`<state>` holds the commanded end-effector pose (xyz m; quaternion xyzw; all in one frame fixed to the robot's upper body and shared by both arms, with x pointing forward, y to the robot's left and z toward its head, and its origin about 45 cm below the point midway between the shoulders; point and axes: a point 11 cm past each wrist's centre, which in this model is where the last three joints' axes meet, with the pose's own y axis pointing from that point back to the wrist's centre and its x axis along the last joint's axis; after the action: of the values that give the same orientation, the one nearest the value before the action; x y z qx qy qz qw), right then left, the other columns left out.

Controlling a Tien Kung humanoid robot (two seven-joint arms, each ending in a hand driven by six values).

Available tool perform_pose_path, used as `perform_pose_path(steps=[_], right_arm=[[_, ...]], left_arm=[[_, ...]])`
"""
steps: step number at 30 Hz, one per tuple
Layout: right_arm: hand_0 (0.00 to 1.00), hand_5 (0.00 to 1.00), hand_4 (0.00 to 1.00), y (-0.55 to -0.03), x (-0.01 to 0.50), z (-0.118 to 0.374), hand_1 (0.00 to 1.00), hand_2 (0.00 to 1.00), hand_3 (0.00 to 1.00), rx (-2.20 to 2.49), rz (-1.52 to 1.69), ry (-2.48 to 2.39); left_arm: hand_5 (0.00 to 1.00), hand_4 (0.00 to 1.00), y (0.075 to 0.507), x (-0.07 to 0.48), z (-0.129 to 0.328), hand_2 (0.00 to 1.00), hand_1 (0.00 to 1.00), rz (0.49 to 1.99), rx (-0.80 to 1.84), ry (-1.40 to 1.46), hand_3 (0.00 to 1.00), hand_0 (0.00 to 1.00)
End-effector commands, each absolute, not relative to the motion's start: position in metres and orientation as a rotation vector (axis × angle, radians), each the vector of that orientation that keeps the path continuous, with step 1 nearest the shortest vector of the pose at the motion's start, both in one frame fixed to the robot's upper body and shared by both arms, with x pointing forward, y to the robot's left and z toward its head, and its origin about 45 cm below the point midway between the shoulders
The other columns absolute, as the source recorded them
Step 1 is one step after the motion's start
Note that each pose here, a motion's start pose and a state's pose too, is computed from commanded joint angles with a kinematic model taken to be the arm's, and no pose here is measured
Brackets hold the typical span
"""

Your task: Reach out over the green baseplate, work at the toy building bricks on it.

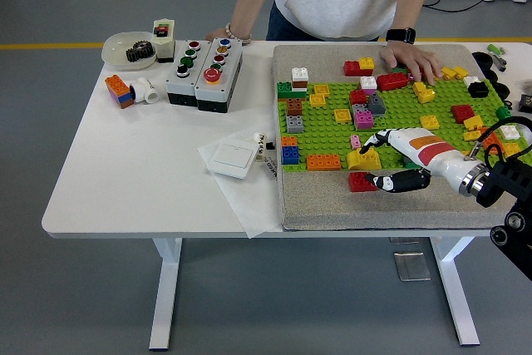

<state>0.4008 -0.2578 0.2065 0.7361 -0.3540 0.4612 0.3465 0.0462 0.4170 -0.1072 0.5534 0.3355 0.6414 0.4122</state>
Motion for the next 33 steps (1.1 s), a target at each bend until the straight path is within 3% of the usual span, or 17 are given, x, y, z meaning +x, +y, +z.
perform_pose_path(steps=[33], right_arm=[[0.689,0.294,0.727,-0.277,0.405,0.196,0.674,0.724,0.639,1.835,1.136,-0.924]], left_arm=[[0.649,0.671,0.418,0.050,-0.106,0.821,0.812,1.619,1.384,0.840,0.658,0.801]])
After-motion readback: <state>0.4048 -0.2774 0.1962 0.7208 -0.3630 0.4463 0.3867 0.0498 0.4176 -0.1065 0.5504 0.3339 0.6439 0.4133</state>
